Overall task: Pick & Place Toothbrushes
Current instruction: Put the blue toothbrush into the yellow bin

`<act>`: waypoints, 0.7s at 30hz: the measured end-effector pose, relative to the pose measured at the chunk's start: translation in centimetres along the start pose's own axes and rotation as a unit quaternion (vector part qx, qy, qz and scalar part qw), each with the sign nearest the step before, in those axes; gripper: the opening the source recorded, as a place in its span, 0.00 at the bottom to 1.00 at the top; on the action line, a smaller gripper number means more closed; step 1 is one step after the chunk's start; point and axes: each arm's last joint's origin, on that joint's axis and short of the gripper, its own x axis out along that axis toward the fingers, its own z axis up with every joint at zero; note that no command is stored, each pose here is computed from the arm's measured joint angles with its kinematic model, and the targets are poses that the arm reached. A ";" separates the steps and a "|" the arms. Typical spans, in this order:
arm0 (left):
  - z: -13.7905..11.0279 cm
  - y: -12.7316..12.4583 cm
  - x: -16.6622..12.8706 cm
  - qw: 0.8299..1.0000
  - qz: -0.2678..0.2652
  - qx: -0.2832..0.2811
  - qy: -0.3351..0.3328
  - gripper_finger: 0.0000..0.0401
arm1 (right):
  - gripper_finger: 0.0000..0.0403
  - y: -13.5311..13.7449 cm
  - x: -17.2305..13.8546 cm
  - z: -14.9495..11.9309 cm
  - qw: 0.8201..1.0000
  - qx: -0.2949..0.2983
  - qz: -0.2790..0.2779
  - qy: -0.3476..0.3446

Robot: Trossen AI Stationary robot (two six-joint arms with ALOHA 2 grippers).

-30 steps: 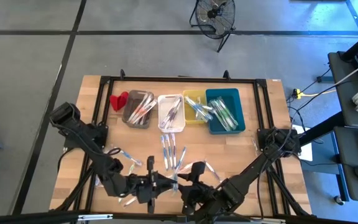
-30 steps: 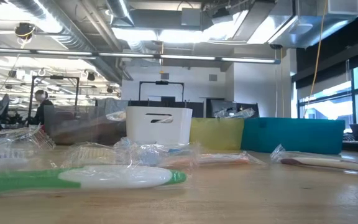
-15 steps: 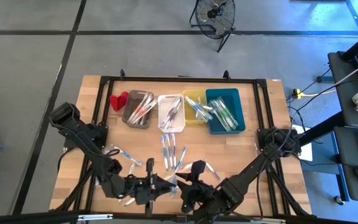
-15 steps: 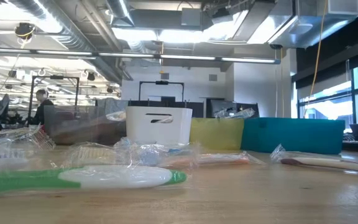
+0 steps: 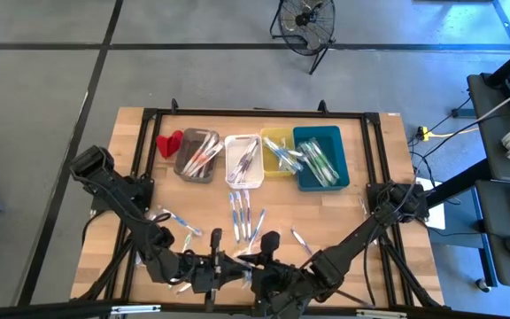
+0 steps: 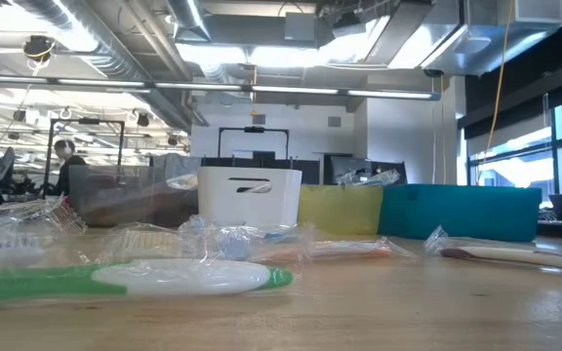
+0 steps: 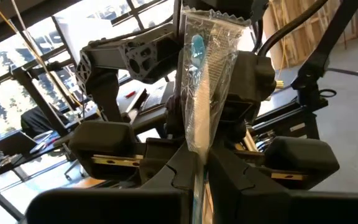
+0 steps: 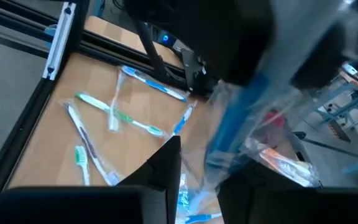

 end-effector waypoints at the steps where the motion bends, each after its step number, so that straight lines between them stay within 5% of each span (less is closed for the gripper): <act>1: 0.0 0.0 0.0 1.000 0.000 0.000 0.000 0.04 | 0.21 0.0 0.0 0.0 1.000 0.004 -0.001 0.000; 21: -0.4 -0.3 0.0 1.000 -0.007 0.011 0.016 0.06 | 0.04 0.0 -0.1 -0.7 0.999 0.002 0.021 0.029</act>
